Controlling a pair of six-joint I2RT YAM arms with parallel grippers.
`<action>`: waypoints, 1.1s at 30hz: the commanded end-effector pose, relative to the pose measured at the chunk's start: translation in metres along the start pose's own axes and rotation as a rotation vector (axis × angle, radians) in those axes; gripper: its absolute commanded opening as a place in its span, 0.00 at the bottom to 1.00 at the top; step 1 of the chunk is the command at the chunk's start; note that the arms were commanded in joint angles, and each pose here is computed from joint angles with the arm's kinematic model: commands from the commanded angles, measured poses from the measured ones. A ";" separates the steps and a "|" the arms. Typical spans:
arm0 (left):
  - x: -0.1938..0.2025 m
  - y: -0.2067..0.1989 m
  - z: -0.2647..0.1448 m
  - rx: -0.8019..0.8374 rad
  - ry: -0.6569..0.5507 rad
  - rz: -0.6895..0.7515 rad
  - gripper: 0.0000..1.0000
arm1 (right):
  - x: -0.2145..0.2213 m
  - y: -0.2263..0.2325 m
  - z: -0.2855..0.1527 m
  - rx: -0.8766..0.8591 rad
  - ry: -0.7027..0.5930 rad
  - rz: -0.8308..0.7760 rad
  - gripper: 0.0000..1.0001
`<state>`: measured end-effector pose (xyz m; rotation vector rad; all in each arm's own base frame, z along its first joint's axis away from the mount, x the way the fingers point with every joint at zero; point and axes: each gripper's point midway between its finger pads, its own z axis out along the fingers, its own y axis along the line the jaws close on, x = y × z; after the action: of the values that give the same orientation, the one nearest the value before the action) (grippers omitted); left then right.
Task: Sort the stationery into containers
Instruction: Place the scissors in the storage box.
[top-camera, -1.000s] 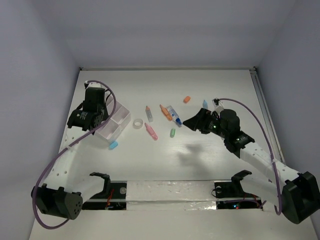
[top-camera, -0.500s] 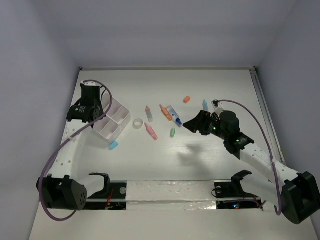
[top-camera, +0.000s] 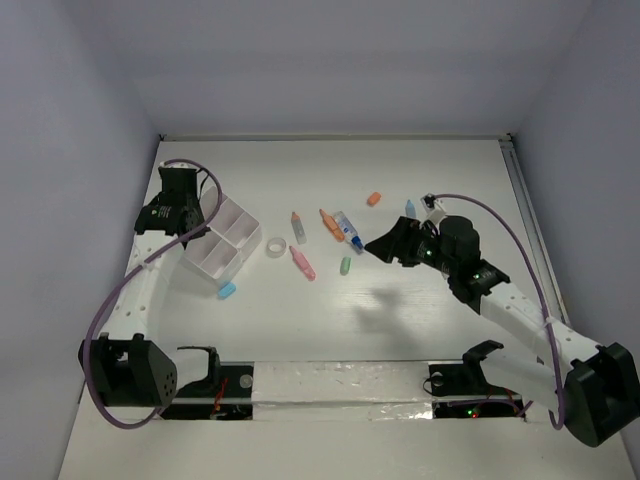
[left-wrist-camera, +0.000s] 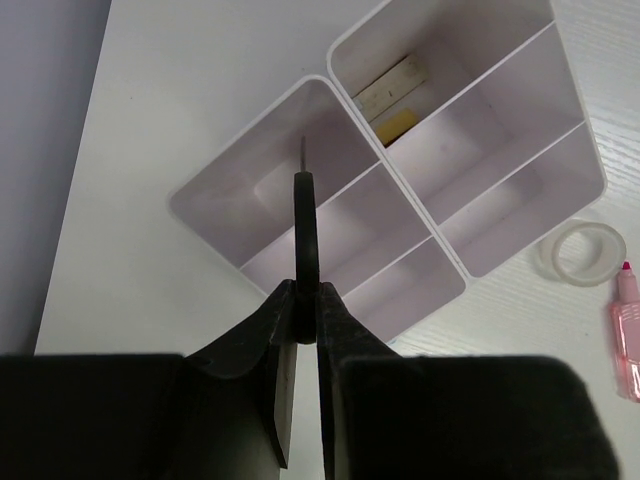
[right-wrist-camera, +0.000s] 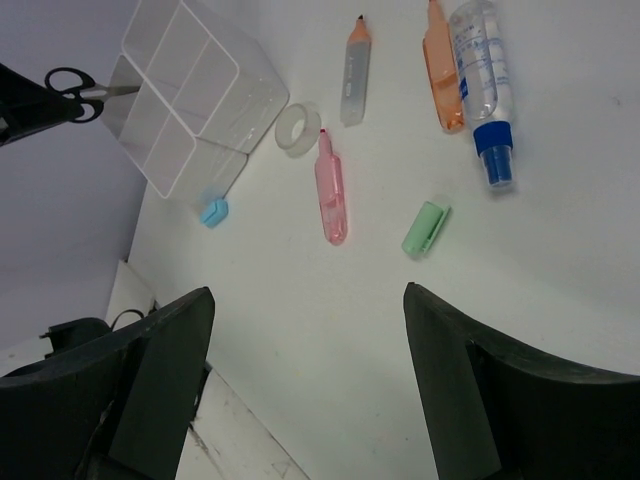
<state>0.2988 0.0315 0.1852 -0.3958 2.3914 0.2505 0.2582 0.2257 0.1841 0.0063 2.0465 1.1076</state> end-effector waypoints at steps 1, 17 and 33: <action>-0.019 0.005 -0.005 -0.011 -0.055 -0.046 0.08 | -0.020 0.020 -0.002 -0.043 -0.034 -0.050 0.82; -0.056 0.002 -0.037 0.047 -0.215 -0.142 0.37 | -0.026 0.028 0.005 -0.061 -0.005 -0.077 0.74; -0.018 -0.068 -0.165 0.775 -0.477 -0.111 0.59 | 0.022 0.065 0.065 -0.002 0.212 -0.269 0.45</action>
<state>0.2394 -0.0551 0.3091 -0.1522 1.8504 -0.4446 0.2489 0.3116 0.1786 -0.3509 2.2002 1.0572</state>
